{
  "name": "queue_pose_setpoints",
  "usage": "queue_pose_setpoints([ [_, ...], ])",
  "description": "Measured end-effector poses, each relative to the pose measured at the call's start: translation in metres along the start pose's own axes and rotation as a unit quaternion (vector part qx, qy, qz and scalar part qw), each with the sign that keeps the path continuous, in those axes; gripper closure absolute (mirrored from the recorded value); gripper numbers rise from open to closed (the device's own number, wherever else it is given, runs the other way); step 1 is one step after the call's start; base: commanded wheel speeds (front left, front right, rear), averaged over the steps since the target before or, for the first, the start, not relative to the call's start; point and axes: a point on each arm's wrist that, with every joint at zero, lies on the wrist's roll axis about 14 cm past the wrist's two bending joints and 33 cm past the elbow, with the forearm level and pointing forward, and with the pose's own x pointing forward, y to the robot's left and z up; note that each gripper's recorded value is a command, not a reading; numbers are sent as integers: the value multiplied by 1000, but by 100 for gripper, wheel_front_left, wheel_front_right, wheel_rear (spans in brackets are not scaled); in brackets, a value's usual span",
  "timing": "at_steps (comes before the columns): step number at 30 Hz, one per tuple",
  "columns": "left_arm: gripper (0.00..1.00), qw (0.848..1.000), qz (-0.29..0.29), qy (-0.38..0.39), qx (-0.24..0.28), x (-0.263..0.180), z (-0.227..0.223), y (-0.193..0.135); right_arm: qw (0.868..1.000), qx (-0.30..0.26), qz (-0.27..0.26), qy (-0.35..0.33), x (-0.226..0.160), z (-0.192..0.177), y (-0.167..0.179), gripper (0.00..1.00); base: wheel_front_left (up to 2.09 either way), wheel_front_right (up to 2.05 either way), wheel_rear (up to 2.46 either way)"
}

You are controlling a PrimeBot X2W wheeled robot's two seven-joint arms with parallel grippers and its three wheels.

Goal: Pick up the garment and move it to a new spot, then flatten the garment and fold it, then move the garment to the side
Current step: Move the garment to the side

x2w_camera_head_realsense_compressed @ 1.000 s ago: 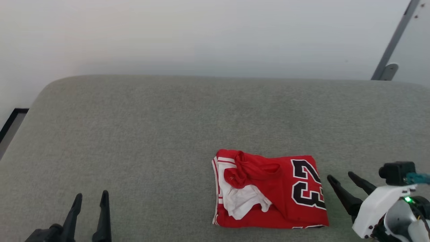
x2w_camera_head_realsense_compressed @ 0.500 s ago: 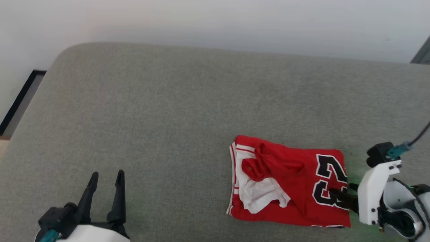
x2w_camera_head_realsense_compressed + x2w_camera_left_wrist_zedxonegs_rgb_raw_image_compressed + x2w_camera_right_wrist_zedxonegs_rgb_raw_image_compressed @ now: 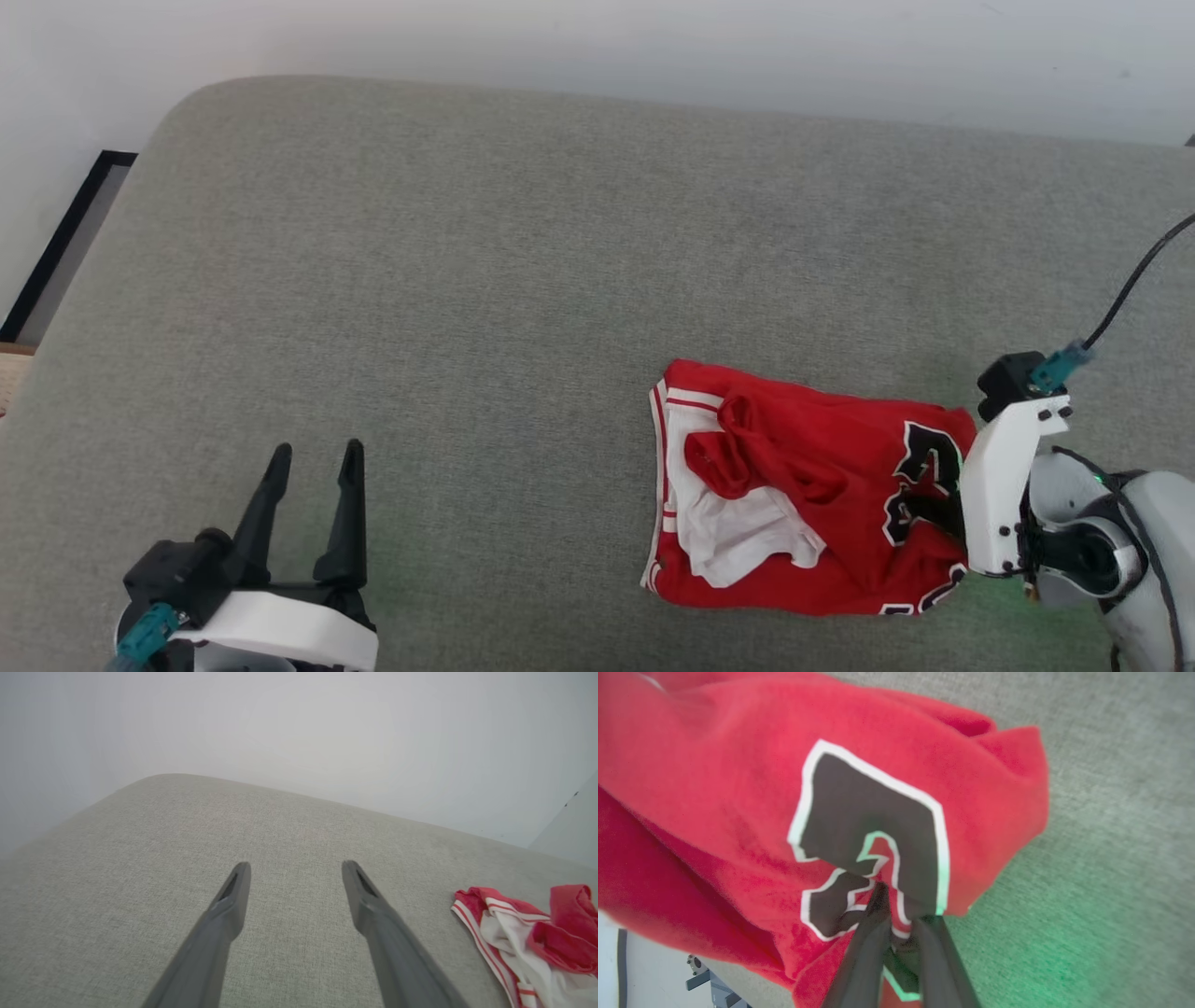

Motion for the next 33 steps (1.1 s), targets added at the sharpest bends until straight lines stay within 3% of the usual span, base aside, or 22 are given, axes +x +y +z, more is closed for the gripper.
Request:
queue_pose_setpoints([
  [7,0,1000,-14,-5,1,12,3,-7,999,-8,-6,-37,-22,17,-9,100,0,0,0],
  [19,0,995,-97,-15,6,48,5,-60,985,-3,-109,-136,-103,55,-82,100,0,0,0],
  [27,0,982,-186,-14,11,77,-2,-118,963,20,-211,-168,-163,51,-145,100,0,0,0],
  [33,0,968,-249,-11,8,89,-10,-161,936,33,-294,-192,-207,45,-192,100,0,0,0],
])
